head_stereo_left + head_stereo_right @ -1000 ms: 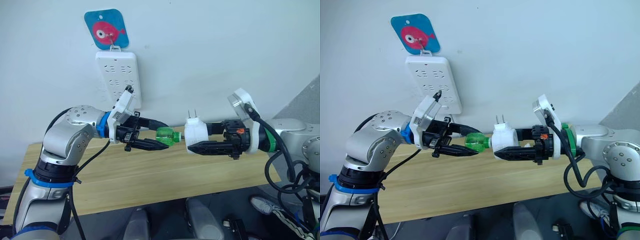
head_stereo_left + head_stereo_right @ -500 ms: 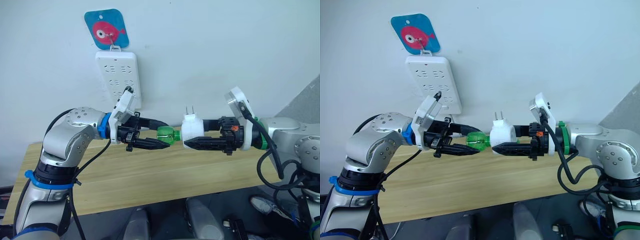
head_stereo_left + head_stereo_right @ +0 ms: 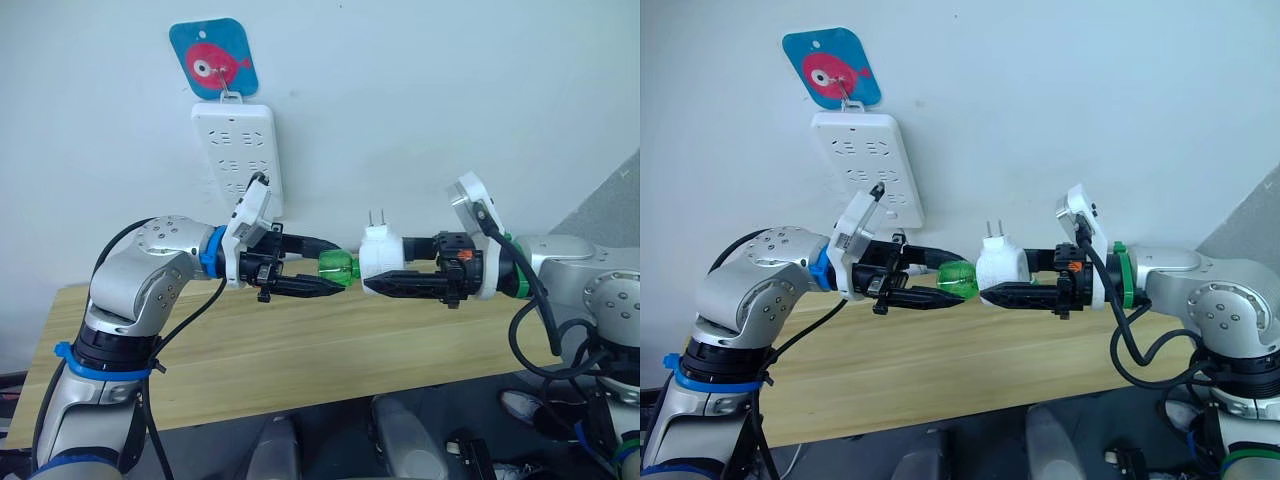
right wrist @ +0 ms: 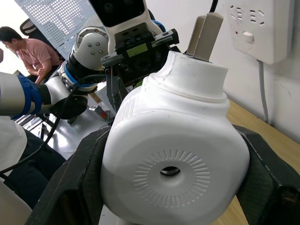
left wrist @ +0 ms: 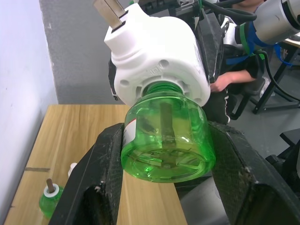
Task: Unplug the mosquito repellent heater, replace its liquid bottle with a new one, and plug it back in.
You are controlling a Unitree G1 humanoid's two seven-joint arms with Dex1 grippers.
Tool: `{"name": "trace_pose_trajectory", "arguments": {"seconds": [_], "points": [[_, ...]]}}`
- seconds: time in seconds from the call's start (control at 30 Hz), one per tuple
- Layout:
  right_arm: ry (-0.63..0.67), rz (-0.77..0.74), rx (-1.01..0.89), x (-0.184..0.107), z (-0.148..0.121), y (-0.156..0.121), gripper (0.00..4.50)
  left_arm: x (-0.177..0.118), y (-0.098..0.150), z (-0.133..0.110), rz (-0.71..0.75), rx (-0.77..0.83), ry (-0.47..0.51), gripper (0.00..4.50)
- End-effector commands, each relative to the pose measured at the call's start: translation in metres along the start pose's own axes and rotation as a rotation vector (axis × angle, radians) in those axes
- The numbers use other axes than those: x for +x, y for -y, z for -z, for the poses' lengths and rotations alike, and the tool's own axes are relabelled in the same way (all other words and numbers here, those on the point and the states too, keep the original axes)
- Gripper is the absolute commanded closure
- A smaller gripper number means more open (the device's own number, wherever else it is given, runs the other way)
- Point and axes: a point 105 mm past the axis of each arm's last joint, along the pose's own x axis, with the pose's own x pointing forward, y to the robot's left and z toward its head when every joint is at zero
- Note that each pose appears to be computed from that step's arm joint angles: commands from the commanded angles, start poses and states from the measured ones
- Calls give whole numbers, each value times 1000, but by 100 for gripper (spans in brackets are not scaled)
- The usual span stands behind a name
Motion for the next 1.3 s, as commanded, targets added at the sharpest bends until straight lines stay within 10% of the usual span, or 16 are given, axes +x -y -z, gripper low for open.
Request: {"name": "trace_pose_trajectory", "arguments": {"seconds": [0.03,0.47,0.57,1.3], "points": [[13,-26,-55,4,-9,-8,133,10,10,-5,75,46,9,225],[-40,-3,-2,9,-4,-4,133,25,8,-8,96,75,41,225],[-47,23,10,6,-4,-1,0,26,8,-6,97,76,41,225],[43,148,134,-30,-32,14,0,26,0,4,22,25,99,225]]}}
